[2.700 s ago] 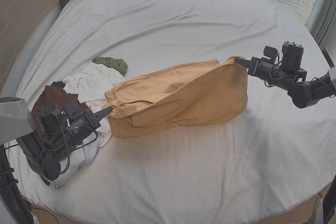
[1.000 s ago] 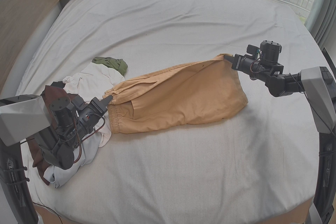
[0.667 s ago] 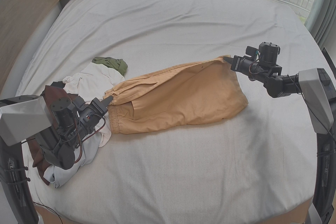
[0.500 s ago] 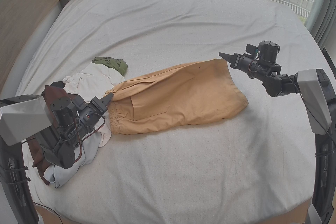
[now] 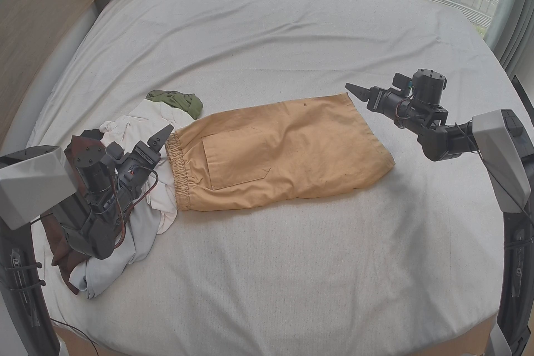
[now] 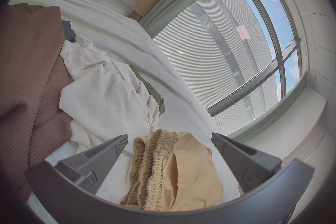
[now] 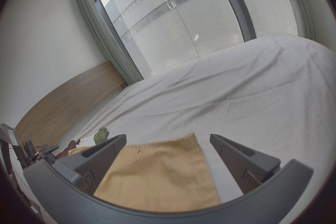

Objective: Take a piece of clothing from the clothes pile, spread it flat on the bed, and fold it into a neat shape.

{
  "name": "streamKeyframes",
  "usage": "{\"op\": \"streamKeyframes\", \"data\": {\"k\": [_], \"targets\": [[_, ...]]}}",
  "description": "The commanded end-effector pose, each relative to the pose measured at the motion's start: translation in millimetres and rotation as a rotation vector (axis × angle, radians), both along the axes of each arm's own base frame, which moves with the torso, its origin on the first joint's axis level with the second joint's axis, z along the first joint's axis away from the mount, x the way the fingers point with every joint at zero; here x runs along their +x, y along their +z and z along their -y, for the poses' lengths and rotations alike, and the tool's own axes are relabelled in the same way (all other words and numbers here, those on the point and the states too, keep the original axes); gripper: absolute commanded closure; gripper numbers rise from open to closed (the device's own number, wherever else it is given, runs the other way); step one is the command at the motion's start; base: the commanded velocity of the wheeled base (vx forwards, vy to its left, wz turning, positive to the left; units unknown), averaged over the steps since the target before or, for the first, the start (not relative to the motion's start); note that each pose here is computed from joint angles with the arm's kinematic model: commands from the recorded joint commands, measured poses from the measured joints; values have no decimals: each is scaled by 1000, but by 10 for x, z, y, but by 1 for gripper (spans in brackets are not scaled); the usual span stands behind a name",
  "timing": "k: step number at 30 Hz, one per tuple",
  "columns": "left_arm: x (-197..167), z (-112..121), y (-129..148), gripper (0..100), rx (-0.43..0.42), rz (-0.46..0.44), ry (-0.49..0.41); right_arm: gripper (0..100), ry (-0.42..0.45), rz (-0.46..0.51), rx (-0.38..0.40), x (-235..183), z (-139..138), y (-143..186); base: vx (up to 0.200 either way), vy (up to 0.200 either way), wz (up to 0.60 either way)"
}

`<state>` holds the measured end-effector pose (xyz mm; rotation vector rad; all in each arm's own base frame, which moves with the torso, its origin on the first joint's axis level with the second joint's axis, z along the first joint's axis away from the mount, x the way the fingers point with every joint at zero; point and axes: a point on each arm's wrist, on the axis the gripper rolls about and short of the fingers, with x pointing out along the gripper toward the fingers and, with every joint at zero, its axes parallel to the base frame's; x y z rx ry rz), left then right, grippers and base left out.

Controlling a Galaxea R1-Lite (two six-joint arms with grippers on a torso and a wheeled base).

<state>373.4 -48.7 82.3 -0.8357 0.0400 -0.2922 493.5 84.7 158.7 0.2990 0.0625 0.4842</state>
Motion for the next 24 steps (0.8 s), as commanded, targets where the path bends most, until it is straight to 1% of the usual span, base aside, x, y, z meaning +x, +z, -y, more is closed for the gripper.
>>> {"op": "streamKeyframes", "data": {"k": [1,3,5,9,12,13,14,17,21,22,24], "targets": [[-171,46,153,0,0,15,-32,0,47,-21,92,-497,-91,265,0,0,0],[-267,115,182,0,5,8,-79,0,68,-56,139,-721,-123,261,0,0,0],[-340,146,204,0,9,4,-114,0,77,-83,153,-872,-130,212,0,0,0],[-489,176,236,0,22,-7,-193,0,87,-138,148,-1187,-104,-69,0,0,0],[-563,171,242,0,37,-13,-229,0,97,-149,144,-1336,-66,-272,0,0,0],[-586,164,229,0,55,-14,-239,0,100,-143,145,-1397,-52,-334,0,0,0],[-586,164,229,0,55,-14,-239,0,100,-143,145,-1397,-52,-334,0,0,0],[-626,165,140,0,142,-18,-251,0,89,-161,121,-1341,-25,-521,0,0,0],[-653,199,64,0,209,-21,-265,0,89,-178,118,-1352,-23,-557,0,0,0],[-653,199,64,0,209,-21,-265,0,89,-178,118,-1352,-23,-557,0,0,0],[-655,213,22,0,249,-18,-268,0,93,-210,111,-1363,-44,-609,0,0,0]]}}
